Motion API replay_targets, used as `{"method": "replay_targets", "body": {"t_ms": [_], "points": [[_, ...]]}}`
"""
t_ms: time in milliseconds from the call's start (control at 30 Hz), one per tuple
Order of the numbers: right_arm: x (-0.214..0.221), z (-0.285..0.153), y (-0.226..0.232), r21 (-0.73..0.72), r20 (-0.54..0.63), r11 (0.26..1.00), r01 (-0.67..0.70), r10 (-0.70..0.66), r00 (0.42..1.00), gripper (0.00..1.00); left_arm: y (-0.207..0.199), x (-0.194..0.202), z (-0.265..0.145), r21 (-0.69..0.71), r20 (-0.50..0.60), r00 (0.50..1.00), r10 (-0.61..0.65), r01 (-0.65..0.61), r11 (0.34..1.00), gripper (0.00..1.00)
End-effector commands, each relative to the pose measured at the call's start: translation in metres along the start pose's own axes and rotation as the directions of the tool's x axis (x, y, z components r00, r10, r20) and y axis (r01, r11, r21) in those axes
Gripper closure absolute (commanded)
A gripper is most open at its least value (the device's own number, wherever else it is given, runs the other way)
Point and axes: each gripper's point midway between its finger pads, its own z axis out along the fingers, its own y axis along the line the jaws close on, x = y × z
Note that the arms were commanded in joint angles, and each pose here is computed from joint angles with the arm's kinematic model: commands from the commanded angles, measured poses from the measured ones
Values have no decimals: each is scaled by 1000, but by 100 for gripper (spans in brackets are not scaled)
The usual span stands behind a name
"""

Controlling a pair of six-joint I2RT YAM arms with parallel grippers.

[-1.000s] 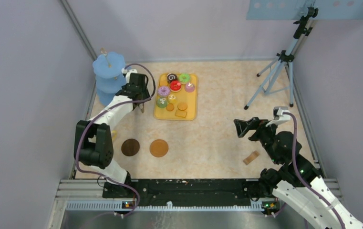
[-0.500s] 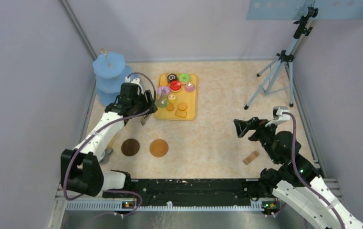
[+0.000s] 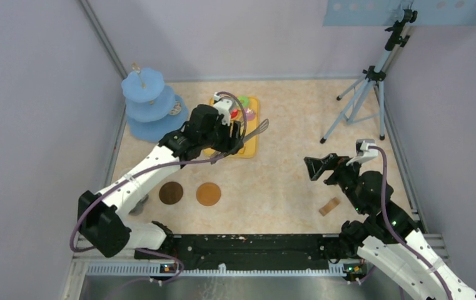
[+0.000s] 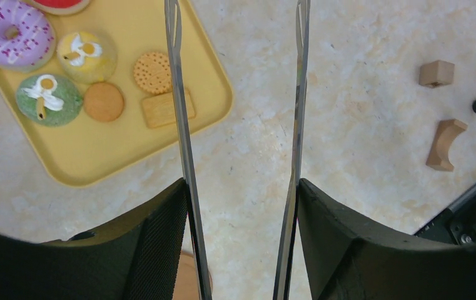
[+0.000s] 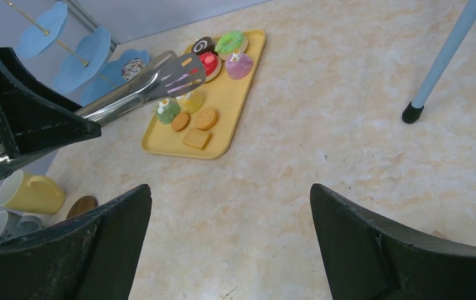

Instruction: Serve the afternoon tea

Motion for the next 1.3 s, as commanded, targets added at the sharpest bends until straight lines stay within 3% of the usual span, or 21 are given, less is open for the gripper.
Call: {"method": "replay_targets", "body": {"t_ms": [0, 333, 600, 733, 967, 1267], "points": [[-10, 0, 5, -15, 30, 1000, -19, 19, 999, 5, 13, -25, 14, -100, 28, 999, 17, -14, 995, 32], [-8, 10, 7, -6, 26, 999, -35, 35, 999, 5, 29, -25, 58, -177, 39, 996, -78, 83, 981, 32], [22, 32, 24, -107, -40, 992, -65, 61, 997, 5, 30, -3, 89, -172, -5, 984, -176, 172, 970, 31], [28, 34, 22, -91, -80, 996, -18, 10, 997, 4, 40, 7, 93, -233, -9, 978, -210, 202, 951, 32], [28, 26, 16, -108, -46, 994, 22, -27, 999, 4, 37, 10, 94, -306, 3, 982, -188, 180, 935, 33], [17, 16, 6, -56, -49, 994, 95, -97, 994, 3, 34, -7, 102, -332, 36, 976, -216, 215, 918, 33]]}}
